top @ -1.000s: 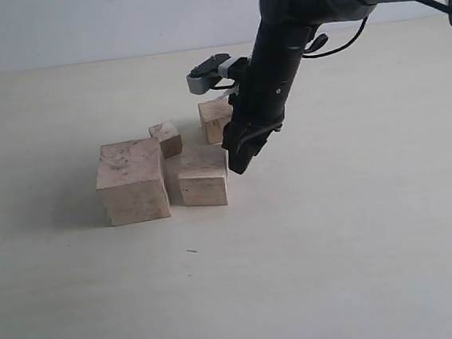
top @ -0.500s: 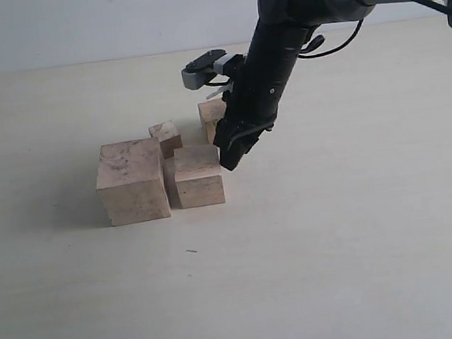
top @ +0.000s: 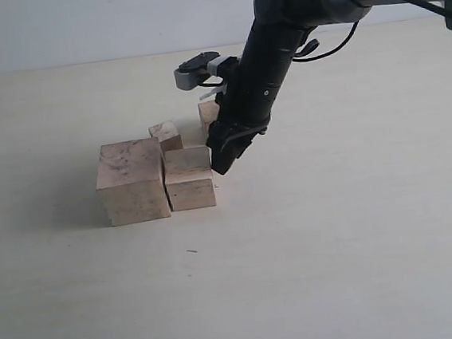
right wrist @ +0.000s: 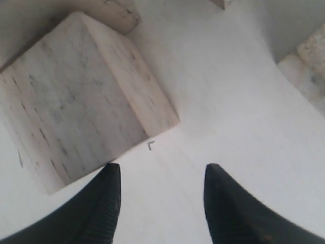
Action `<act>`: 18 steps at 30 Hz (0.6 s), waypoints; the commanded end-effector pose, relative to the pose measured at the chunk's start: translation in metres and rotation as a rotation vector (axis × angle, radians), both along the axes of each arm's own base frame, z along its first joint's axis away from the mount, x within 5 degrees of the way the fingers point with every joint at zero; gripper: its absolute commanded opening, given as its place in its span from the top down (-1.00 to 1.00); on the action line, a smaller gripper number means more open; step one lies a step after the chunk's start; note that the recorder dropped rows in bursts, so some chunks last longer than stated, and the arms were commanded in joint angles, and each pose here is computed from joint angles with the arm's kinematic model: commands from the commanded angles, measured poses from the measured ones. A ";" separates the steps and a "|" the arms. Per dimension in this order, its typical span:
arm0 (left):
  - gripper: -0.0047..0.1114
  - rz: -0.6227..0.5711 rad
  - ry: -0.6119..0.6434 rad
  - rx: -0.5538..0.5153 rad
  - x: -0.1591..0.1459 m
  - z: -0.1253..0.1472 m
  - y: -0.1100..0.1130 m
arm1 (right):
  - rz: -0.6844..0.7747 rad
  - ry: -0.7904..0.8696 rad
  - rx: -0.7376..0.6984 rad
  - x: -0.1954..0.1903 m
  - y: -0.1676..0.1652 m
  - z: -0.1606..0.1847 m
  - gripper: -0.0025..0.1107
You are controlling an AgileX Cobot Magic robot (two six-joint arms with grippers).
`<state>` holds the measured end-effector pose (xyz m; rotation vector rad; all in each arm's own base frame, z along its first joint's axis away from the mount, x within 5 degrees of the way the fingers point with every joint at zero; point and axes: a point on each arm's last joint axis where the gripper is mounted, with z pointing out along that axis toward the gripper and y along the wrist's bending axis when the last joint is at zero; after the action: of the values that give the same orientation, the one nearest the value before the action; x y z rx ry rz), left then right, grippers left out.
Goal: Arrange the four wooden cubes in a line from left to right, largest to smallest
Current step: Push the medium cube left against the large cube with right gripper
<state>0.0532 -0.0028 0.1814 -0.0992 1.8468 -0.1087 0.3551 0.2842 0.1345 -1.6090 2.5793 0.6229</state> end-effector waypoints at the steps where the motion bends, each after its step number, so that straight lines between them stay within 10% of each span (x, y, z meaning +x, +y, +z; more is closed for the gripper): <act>1: 0.92 -0.002 -0.006 -0.002 0.000 0.000 0.000 | 0.031 0.003 0.037 -0.003 0.005 0.004 0.10; 18: 0.92 -0.002 -0.006 -0.002 0.000 0.000 0.000 | 0.063 -0.002 0.058 -0.004 0.006 0.005 0.10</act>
<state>0.0532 -0.0028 0.1814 -0.0992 1.8468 -0.1087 0.3515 0.2893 0.1364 -1.6628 2.5147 0.6948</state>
